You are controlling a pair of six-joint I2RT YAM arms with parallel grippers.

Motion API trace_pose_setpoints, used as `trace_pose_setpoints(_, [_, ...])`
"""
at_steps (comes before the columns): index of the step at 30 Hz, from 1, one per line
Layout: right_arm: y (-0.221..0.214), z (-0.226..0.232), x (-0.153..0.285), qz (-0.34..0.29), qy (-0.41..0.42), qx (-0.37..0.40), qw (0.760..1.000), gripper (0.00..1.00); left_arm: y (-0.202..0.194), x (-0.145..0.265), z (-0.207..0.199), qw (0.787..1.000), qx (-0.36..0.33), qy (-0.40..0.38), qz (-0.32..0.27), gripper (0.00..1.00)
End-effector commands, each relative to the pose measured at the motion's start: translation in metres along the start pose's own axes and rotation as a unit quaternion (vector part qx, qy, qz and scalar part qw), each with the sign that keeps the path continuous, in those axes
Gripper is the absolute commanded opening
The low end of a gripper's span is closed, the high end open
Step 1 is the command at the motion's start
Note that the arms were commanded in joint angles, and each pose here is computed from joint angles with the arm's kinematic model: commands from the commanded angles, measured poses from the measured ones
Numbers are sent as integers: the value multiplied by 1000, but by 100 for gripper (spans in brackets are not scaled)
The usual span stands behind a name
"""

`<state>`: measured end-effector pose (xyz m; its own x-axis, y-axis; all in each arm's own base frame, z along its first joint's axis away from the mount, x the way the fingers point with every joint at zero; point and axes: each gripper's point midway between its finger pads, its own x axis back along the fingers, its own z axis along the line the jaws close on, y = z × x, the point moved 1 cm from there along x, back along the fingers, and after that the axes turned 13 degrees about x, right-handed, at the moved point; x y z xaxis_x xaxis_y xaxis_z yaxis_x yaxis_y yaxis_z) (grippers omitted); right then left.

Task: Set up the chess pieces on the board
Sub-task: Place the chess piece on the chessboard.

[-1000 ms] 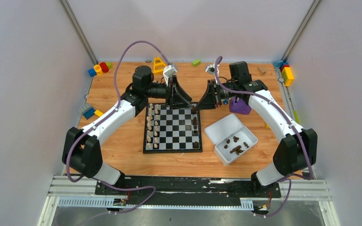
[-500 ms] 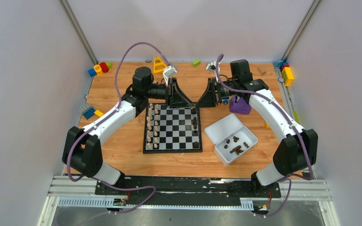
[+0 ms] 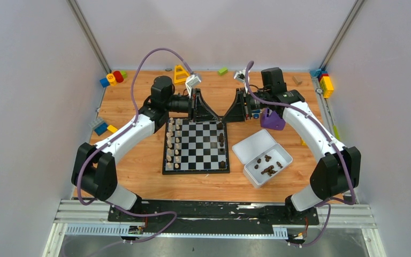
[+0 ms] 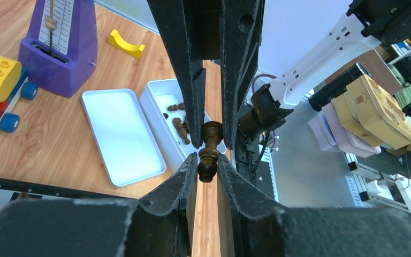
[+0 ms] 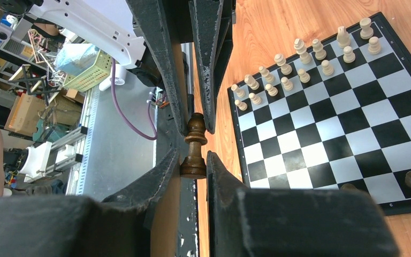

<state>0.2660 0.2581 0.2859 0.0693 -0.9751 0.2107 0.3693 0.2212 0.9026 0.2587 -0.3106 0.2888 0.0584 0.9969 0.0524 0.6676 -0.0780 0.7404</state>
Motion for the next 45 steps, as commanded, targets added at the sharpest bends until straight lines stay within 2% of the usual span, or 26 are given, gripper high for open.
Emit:
trace_pose_setpoints(1, [16,2,3,-16,1,40,999,0,3,-4,-7,1000,-20,-16,4,25])
trace_pose_setpoints(5, [14,1,2,-16,1,37,999,1,3,-4,-7,1000,-20,-16,5,20])
trace_pose_setpoints(9, [11,-2,2,-15,-2,34,999,7,4,-3,-8,1000,-23,-13,6,6])
trace_pose_setpoints(12, [6,-6,3,-10,-17,38,999,22,6,-2,-7,999,-31,-2,8,0])
trace_pose_setpoints(14, [3,-11,8,-8,-37,45,998,45,5,0,-4,999,-43,16,15,0])
trace_pose_setpoints(15, [2,-14,12,-8,-48,49,998,50,2,3,-3,998,-52,27,25,0])
trace_pose_setpoints(18, [1,-22,30,-14,-79,54,995,61,-3,9,8,994,-68,76,44,0])
trace_pose_setpoints(21, [0,-28,53,-25,-115,56,991,69,-17,17,20,983,-99,124,93,0])
trace_pose_setpoints(24, [-5,-33,76,-31,-159,58,985,71,-29,17,35,964,-133,180,145,0])
trace_pose_setpoints(28, [-8,-34,107,-45,-211,57,975,73,-50,16,52,941,-114,235,217,0])
trace_pose_setpoints(33, [-13,-32,145,-64,-281,47,956,74,-61,1,71,913,-105,276,281,0])
trace_pose_setpoints(39, [-31,-31,162,-58,-341,43,937,75,-91,-23,84,871,-114,301,370,0])
trace_pose_setpoints(45, [-42,-33,167,-56,-355,34,933,75,-119,-38,102,825,-117,325,448,0])
